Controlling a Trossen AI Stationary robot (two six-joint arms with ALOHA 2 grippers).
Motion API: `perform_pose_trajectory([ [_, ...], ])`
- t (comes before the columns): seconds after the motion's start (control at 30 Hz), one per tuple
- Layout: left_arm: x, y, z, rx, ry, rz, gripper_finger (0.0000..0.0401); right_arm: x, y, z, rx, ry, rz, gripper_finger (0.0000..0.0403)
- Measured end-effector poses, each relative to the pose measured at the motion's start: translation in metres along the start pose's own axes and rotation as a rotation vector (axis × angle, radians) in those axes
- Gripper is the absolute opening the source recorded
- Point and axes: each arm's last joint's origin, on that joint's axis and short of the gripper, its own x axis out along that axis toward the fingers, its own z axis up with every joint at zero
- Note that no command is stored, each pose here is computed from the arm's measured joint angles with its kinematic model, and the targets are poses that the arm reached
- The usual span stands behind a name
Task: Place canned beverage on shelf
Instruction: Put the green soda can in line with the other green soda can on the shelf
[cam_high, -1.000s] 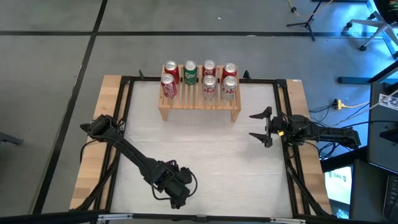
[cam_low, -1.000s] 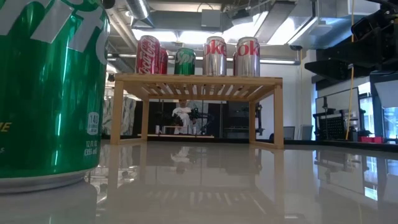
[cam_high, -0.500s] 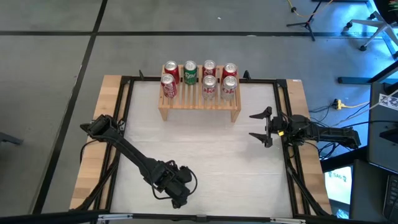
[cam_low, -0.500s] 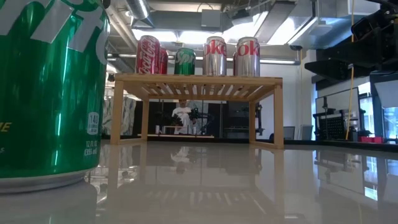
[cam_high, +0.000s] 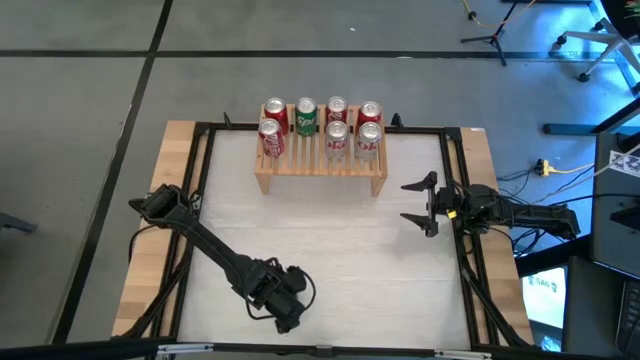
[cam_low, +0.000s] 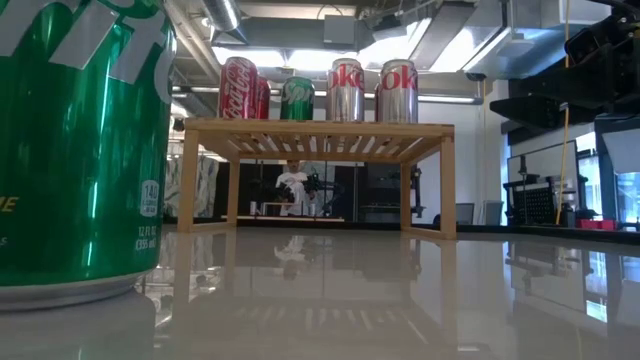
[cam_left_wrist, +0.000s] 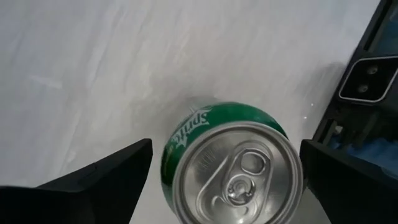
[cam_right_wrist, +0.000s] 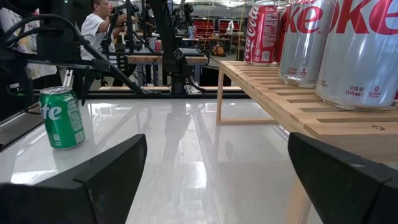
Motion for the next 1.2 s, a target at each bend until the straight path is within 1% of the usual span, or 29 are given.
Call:
perform_pose_trajectory([
  [0.13, 0.0, 0.0, 0.0, 0.001, -0.015, 0.011, 0.0387, 0.0, 0.0, 0.0, 0.0, 0.0, 0.0, 0.0386],
  [0.43, 0.0, 0.001, 0.0, 0.001, -0.016, 0.012, 0.0319, 0.0, 0.0, 0.0, 0.0, 0.0, -0.001, 0.0386],
  [0.57, 0.0, 0.001, 0.001, 0.0, -0.016, 0.012, 0.0299, 0.0, 0.0, 0.0, 0.0, 0.0, 0.0, 0.0386],
  [0.9, 0.0, 0.002, 0.002, -0.004, -0.017, 0.012, 0.0291, 0.0, 0.0, 0.0, 0.0, 0.0, 0.0, 0.0386],
  [1.13, 0.0, 0.004, 0.008, -0.016, -0.014, 0.011, 0.029, 0.0, 0.0, 0.0, 0.0, 0.0, -0.001, 0.0386],
  [1.2, -0.001, 0.004, 0.01, 0.013, -0.018, 0.01, 0.029, 0.0, 0.0, 0.0, 0.0, 0.0, 0.0, 0.0386],
])
